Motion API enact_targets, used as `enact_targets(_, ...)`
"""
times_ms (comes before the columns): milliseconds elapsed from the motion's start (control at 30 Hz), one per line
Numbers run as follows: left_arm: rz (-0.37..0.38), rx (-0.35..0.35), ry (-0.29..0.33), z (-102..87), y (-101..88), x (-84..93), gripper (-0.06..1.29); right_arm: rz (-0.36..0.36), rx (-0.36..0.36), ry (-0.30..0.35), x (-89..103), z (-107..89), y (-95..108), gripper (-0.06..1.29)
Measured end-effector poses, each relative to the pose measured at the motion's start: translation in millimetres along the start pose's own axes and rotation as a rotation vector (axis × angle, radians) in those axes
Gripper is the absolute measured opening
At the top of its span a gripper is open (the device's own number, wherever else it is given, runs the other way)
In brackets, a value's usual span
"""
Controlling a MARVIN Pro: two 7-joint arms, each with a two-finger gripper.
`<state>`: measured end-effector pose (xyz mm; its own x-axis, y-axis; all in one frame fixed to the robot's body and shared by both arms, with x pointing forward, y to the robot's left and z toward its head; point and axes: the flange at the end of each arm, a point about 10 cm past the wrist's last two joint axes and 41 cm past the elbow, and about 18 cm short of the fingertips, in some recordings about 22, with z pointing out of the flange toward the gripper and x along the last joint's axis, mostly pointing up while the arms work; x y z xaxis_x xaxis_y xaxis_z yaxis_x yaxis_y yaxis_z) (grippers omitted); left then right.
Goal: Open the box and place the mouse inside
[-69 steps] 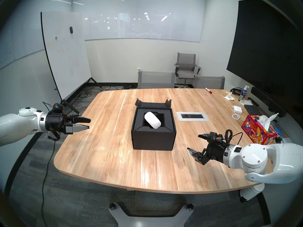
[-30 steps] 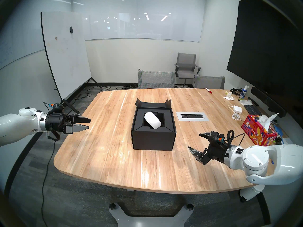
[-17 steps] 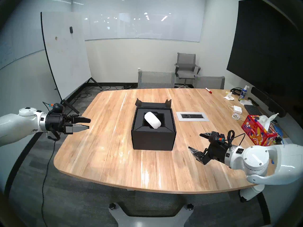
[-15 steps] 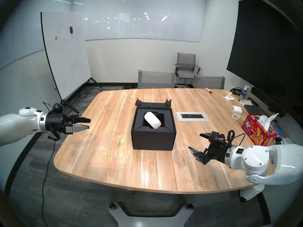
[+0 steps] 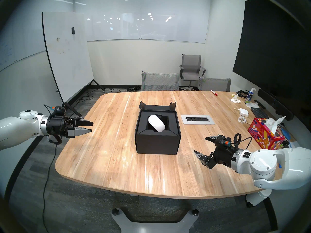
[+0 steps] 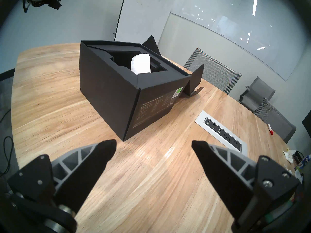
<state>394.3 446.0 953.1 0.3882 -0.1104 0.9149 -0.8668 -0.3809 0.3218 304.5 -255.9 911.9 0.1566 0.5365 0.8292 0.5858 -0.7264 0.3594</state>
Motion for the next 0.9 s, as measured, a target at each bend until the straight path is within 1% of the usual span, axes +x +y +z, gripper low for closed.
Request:
enact_targets(467, 0.0, -0.002, 0.0, 0.5, 0.4, 0.0, 1.26, -0.001, -0.002, 0.002, 0.7, -0.7, 0.9, 1.21)
enact_targets(900, 0.013, -0.025, -0.001, 7.5, 8.9, 0.3, 1.26, -0.002, -0.002, 0.005, 1.8, -1.2, 1.7, 1.21)
